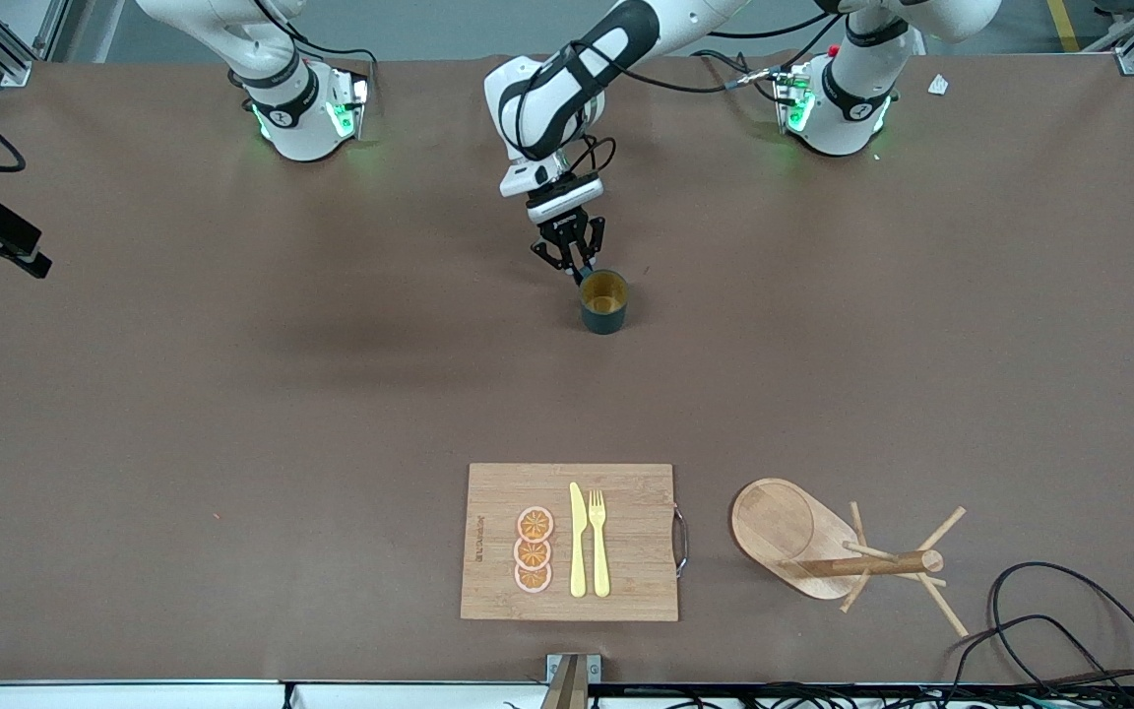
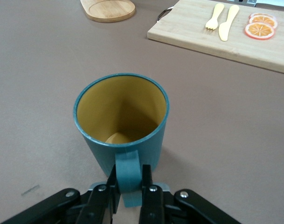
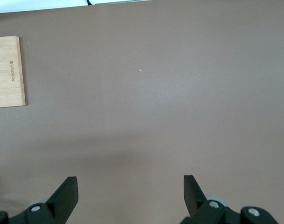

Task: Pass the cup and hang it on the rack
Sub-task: 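Lower the left gripper and grasp the teal mug handle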

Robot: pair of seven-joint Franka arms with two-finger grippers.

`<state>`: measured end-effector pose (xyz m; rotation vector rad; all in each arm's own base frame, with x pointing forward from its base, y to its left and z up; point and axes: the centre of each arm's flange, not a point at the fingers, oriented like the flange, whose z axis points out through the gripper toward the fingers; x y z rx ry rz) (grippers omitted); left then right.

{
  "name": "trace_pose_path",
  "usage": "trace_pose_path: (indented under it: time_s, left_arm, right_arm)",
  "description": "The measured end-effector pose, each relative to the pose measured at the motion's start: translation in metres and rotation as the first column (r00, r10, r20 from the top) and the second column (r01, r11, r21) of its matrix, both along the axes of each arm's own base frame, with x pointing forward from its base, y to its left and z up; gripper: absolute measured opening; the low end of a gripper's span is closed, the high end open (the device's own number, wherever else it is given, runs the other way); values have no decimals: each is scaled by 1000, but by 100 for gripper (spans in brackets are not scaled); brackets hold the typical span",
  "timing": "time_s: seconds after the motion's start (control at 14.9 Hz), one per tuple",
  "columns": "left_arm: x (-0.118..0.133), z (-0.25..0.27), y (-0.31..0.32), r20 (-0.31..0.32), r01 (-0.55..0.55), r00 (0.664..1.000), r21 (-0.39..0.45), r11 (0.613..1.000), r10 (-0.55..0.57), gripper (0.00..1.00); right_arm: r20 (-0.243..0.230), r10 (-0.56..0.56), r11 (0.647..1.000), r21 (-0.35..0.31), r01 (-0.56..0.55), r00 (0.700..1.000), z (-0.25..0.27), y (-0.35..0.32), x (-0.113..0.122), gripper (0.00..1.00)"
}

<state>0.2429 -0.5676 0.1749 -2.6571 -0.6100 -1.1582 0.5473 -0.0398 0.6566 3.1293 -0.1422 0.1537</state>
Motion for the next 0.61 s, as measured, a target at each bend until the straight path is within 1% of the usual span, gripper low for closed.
trace_pose_path:
  time_s: [0.13, 0.27, 0.4, 0.61]
  left_arm:
    - [9, 16, -12, -3, 5, 1000, -16, 1000, -5, 21]
    - [24, 41, -28, -44, -16, 999, -41, 999, 14, 21]
    - [52, 83, -42, -104, -80, 992, -104, 991, 69, 21]
    - [109, 159, -43, -192, -179, 971, -208, 962, 139, 21]
  right_arm:
    - [-1, -9, 1000, -1, 9, 1000, 0, -6, 1, 100]
    - [-1, -10, 1000, -2, 10, 1000, 0, -7, 1, 100]
    - [1, -7, 1000, -2, 7, 1000, 1, -5, 2, 100]
    - [4, 0, 1000, -3, 0, 1000, 2, -1, 2, 100]
